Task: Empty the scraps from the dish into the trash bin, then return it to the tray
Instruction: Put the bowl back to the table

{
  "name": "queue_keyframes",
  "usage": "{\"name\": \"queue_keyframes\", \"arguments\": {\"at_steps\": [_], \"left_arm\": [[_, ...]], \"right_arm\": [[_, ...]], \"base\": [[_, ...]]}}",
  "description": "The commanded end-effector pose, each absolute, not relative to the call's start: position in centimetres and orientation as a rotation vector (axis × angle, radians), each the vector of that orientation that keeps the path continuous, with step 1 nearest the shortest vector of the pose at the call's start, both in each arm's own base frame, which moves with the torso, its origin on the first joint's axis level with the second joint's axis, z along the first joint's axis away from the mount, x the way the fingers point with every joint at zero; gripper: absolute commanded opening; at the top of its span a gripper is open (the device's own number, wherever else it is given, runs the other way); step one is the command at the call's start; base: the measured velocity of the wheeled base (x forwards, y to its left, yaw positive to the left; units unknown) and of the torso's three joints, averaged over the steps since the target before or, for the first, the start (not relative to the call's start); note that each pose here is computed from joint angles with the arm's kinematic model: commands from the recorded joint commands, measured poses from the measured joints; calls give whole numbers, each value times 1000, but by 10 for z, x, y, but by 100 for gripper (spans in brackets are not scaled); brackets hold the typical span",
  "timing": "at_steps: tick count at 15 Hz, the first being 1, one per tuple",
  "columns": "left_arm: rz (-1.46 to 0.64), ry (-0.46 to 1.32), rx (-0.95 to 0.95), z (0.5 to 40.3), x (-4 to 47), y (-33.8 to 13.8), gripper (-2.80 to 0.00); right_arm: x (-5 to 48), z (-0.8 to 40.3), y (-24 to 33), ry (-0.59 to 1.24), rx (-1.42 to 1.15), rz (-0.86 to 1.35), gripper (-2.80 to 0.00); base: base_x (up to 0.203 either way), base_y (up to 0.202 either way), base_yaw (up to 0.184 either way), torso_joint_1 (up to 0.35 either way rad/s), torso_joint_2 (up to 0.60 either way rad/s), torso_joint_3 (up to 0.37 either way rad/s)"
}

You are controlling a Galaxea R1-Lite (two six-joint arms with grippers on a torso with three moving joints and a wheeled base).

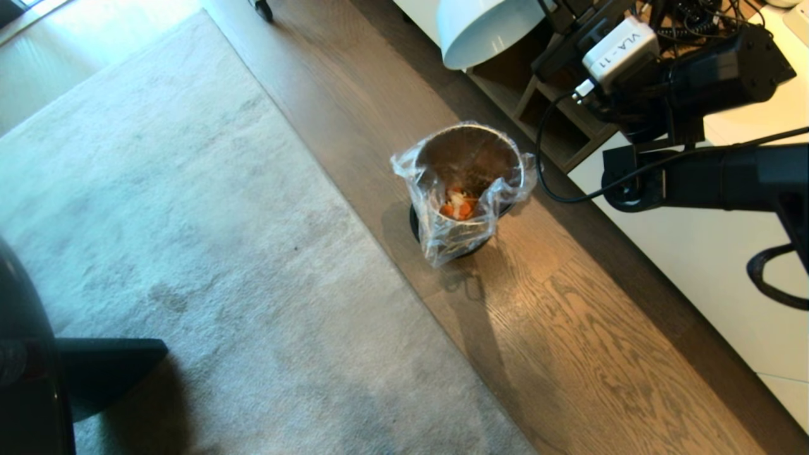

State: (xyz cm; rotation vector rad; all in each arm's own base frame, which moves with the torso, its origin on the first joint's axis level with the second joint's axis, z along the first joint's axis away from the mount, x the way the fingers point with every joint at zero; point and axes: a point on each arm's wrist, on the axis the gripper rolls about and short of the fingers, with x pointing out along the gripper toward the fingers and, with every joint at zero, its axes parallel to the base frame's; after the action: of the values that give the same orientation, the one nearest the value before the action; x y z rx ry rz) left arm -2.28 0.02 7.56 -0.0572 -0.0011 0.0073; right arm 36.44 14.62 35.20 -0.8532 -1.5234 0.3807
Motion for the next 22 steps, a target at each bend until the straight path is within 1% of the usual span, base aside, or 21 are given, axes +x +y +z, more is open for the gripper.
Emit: {"name": "queue_keyframes", "arguments": {"at_steps": [1,5,9,12,15,18,22], "left_arm": [[8,-2,-58,76,-23,0,-280],[8,-2,-58,76,-23,0,-280],[8,-2,-58,76,-23,0,-280],[8,-2,-58,76,-23,0,-280],[8,-2,-57,76,-23,0,-280],[8,-2,-58,76,-23,0,-280],[8,-2,-58,76,-23,0,-280]], "right_arm": [[360,354,145,-1556,-852,353,-280],[355,355,142,-1445,-784,411,-280],[345,357,136,-1202,-735,442,-280],[326,360,128,-958,-667,505,-280],[304,357,118,-659,-545,566,-280],[287,340,108,-331,-390,515,-280],[254,313,91,4,-159,432,-280]], "base": [[0,0,0,0,0,0],[0,0,0,0,0,0],[0,0,0,0,0,0],[0,0,0,0,0,0],[0,0,0,0,0,0],[0,0,0,0,0,0],[0,0,0,0,0,0]]}}
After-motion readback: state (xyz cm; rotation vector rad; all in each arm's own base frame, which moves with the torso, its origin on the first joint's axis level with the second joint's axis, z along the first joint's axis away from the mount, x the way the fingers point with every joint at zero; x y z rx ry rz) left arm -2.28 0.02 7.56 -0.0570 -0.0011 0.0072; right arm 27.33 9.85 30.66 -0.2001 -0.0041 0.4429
